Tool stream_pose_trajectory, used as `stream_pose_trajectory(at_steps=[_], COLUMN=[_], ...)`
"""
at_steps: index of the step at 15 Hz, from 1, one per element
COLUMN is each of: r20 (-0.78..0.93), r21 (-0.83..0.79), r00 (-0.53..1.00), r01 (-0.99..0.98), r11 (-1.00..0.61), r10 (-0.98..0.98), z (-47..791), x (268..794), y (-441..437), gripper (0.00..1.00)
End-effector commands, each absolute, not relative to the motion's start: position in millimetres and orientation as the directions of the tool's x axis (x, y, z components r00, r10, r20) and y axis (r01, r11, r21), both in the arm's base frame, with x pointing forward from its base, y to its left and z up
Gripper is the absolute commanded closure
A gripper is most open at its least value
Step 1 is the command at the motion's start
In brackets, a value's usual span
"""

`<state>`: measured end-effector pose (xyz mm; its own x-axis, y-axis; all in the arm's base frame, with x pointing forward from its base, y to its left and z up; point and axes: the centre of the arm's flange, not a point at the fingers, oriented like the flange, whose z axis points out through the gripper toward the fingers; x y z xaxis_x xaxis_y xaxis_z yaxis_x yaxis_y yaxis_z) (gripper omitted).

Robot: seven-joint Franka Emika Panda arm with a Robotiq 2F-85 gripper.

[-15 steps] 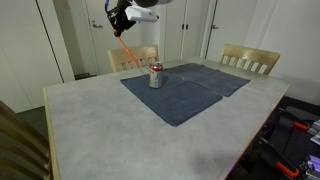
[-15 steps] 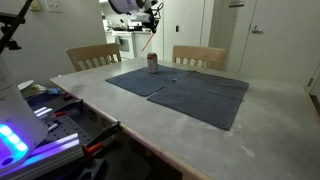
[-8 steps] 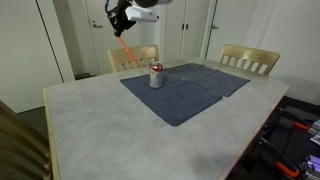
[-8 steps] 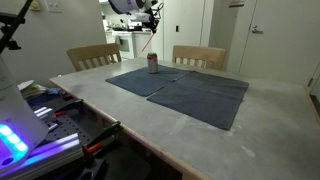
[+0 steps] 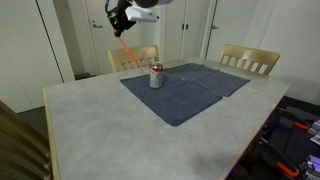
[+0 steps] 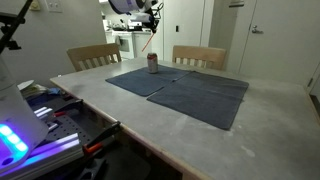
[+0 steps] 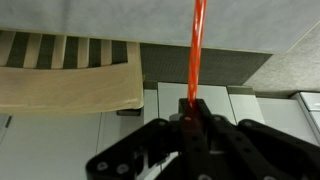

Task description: Put the straw inside the can

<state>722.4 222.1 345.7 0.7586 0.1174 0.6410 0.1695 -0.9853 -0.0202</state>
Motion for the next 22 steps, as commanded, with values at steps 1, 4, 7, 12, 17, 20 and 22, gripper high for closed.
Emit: stream_pose_trajectory(at_steps=[1,4,7,12,17,20,22], r20=[0.65,0.65,0.65,0.641,0.644,0.641,0.641], r21=[-0.029,-0.029,-0.029,-0.02,-0.019,-0.02,-0.02], r00=[0.753,0.753,0.753,0.758,0.756,0.758,0.758], r01=[0.163,0.163,0.163,0.171,0.167,0.171,0.171], r11=[-0.986,-0.986,-0.986,-0.985,-0.986,-0.985,-0.985], r10=[0.106,0.105,0.105,0.118,0.115,0.118,0.118], z=[341.7,341.7,341.6,345.4,345.5,345.4,345.4], x=[719.4,719.4,719.4,722.1,722.2,722.0,722.1], y=[218.5,218.4,218.4,222.7,222.7,222.9,222.7], gripper=[0.98,0.98,0.98,0.92,0.98,0.92,0.92])
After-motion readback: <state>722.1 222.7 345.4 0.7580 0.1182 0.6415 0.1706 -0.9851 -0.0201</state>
